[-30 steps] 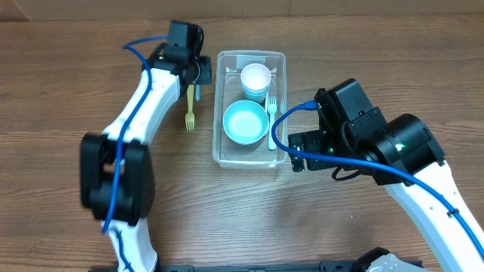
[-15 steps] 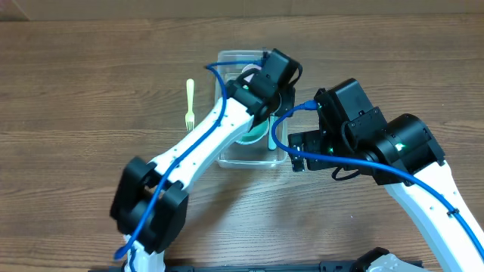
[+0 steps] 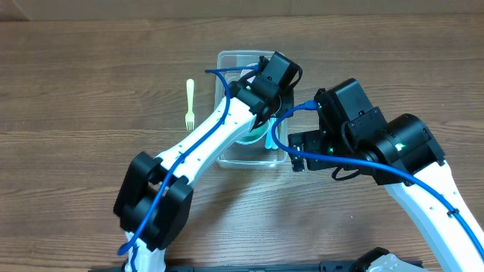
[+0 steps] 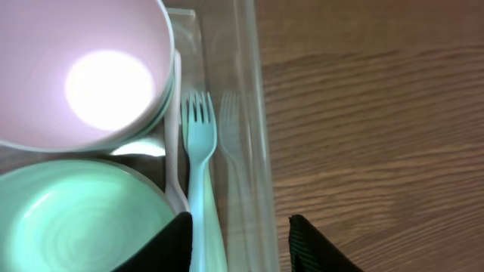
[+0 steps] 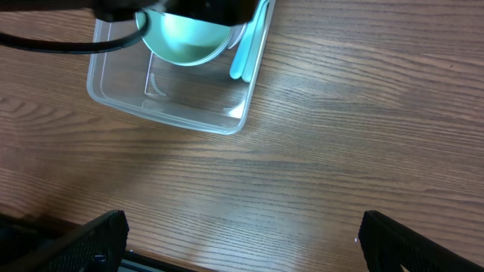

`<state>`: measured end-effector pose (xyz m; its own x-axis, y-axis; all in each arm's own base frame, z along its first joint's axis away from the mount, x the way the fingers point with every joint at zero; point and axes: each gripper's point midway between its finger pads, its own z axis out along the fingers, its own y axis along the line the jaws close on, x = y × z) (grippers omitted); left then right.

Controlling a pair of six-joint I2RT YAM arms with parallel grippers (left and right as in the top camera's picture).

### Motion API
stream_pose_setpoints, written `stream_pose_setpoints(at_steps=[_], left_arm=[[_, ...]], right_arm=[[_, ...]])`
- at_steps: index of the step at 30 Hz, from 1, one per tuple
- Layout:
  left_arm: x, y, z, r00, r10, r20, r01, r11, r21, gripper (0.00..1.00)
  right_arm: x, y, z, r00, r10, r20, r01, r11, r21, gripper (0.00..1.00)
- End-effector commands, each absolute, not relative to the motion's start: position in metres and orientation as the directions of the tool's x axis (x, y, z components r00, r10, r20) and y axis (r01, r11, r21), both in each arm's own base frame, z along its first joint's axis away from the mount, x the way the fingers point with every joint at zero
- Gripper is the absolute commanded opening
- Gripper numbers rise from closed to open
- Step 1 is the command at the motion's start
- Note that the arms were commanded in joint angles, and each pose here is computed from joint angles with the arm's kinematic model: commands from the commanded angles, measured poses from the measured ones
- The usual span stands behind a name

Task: Pack container
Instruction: 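Move the left gripper back to the yellow fork and grasp it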

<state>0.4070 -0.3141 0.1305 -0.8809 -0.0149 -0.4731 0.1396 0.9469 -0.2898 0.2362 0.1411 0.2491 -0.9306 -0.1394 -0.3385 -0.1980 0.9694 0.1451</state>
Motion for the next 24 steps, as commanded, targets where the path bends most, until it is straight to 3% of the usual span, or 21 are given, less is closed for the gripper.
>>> stream_pose_setpoints(at_steps=[1, 4, 9, 13, 18, 24], left_arm=[[0.402, -0.291, 0.222, -0.768, -0.012, -0.640, 0.198, 0.946, -0.256, 0.34], [0.385, -0.244, 0.272, -0.711, -0.040, -0.702, 0.130, 0.974, -0.188, 0.44], [0.376, -0.134, 0.280, -0.751, -0.132, -0.646, -0.079, 0.991, -0.111, 0.39], [0.387, -0.079, 0.244, -0.767, -0.199, -0.610, -0.204, 0.977, -0.062, 0.43], [0.397, -0.068, 0.164, -0.791, -0.163, -0.590, -0.163, 0.985, -0.053, 0.57], [0.402, -0.054, 0.093, -0.846, -0.150, -0.512, -0.133, 0.989, -0.071, 0.57]], right_arm=[[0.236, 0.141, 0.252, -0.925, -0.142, -0.351, -0.204, 0.968, 0.147, 1.00], [0.236, 0.141, 0.252, -0.925, -0.142, -0.351, -0.204, 0.968, 0.146, 1.00], [0.236, 0.141, 0.252, -0.925, -0.142, -0.351, -0.204, 0.968, 0.147, 1.00], [0.236, 0.141, 0.252, -0.925, -0.142, -0.351, -0.204, 0.968, 0.146, 1.00], [0.236, 0.141, 0.252, -0.925, -0.142, -0.351, -0.204, 0.968, 0.146, 1.00], [0.236, 0.141, 0.252, -0.925, -0.142, -0.351, -0.204, 0.968, 0.146, 1.00]])
